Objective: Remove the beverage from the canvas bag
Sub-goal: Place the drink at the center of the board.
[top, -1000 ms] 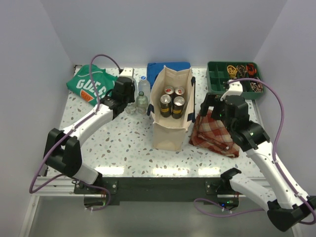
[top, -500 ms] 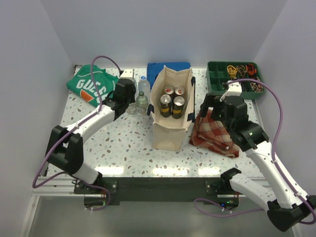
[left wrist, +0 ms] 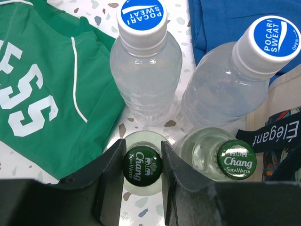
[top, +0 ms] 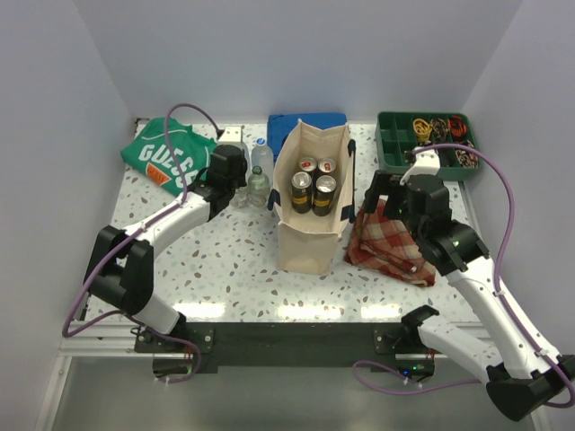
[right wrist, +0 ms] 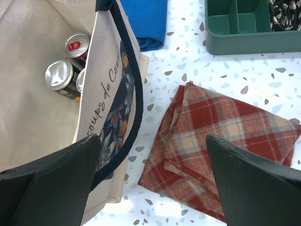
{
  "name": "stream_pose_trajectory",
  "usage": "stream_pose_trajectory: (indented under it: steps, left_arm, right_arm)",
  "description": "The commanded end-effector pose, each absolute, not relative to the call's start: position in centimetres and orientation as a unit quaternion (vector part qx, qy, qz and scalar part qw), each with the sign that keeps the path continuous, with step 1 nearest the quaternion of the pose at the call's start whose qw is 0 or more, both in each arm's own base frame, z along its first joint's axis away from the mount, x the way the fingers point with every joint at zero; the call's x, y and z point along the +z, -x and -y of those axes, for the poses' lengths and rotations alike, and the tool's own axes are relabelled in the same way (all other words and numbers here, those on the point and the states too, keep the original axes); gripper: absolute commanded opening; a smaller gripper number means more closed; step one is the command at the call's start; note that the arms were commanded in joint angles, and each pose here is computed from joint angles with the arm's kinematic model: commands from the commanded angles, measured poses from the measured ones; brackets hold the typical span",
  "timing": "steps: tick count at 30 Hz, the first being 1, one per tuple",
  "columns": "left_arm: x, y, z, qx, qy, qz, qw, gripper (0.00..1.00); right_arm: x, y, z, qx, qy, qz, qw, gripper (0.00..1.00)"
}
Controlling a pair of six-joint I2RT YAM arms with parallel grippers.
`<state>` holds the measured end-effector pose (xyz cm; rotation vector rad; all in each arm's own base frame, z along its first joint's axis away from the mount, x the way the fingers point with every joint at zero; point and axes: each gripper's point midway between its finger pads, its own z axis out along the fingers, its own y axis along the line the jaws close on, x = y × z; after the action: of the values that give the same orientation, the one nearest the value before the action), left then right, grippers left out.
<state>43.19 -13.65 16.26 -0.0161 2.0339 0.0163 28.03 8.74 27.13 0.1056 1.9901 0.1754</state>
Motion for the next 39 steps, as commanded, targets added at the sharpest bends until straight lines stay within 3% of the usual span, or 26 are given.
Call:
stream_pose_trajectory:
  steps: [1,12,26,31,38,39]
  left_arm:
    - [20.9,-44.9,14.3,-0.037,0.049,-0.803,0.593,0.24]
    - [20.3,-44.7,14.2,-0.035,0.051,-0.81,0.583,0.48]
    - [22.0,-43.9,12.9,-0.019,0.07,-0.8,0.595,0.6]
    - [23.9,-43.4,12.2,-0.013,0.076,-0.79,0.609,0.71]
    - [27.4,-42.1,12.5,-0.042,0.067,-0.777,0.624,1.0]
    - [28.3,-42.0,12.5,-0.048,0.067,-0.772,0.631,1.0]
  right_arm:
    - [27.8,-28.5,-8.4,0.069,-0.056,-0.827,0.555,0.98]
    - [27.9,-28.4,-8.5,0.073,-0.057,-0.827,0.554,0.98]
    - [28.2,-28.5,-8.6,0.077,-0.058,-0.825,0.556,0.98]
    - [28.3,-28.5,-8.7,0.081,-0.057,-0.825,0.557,0.98]
    - [29.0,-28.7,-9.0,0.088,-0.057,-0.823,0.559,0.98]
    - [29.1,-28.7,-9.1,0.09,-0.059,-0.823,0.558,0.98]
